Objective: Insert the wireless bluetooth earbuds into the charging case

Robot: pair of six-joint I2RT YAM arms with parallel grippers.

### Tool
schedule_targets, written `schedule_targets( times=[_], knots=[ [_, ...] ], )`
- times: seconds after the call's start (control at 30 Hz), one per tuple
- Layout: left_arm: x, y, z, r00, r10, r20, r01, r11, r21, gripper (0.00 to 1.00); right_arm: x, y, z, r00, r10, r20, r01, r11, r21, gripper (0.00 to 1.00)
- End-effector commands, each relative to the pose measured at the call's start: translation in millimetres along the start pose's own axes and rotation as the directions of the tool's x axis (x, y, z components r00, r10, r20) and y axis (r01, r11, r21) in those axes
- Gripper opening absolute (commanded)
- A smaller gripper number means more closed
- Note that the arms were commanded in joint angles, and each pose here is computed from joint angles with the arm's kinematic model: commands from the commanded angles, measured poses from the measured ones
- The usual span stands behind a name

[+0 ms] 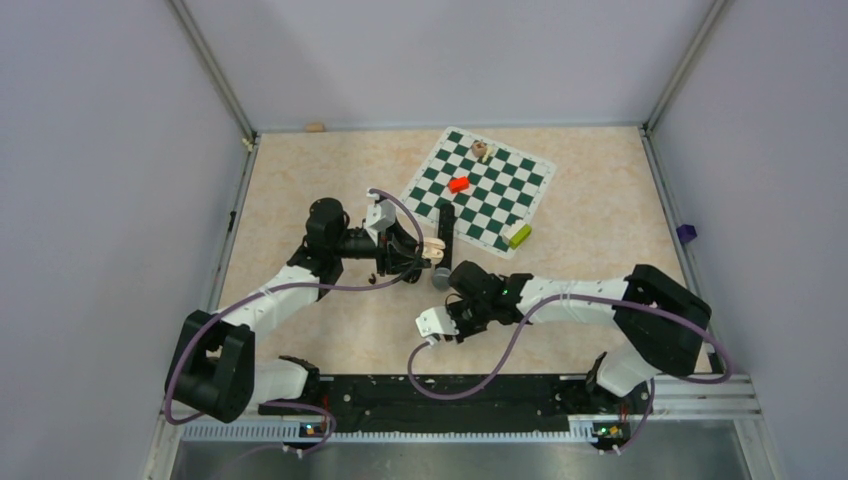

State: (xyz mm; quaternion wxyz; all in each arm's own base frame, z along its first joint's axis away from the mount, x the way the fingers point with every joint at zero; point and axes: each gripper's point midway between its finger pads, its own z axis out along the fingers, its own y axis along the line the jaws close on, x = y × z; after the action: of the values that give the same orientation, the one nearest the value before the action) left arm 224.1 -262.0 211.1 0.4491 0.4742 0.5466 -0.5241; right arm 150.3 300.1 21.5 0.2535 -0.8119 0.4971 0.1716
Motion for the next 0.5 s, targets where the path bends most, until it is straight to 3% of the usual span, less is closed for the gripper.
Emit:
schedule_targets(
  times=[0.0, 0.13, 0.47],
  knots=[
    [-22, 0, 0, 0.996, 0.083, 0.026, -0.084, 0.996, 0.014, 0.0, -23, -14, -5, 0.999, -0.03, 0.043, 0.029, 0.999, 0.027, 0.11],
    [-22, -1, 0, 0.996, 0.082, 0.025, -0.082, 0.997, 0.013, 0.0, -36, -22, -24, 0.996, -0.058, 0.07, 0.053, 0.996, 0.07, 0.06],
    [-17, 5, 1, 0.998, 0.063, 0.02, -0.063, 0.998, -0.001, 0.0, -98, -61, -105, 0.972, -0.162, 0.17, 0.12, 0.965, 0.233, 0.05]
  ],
)
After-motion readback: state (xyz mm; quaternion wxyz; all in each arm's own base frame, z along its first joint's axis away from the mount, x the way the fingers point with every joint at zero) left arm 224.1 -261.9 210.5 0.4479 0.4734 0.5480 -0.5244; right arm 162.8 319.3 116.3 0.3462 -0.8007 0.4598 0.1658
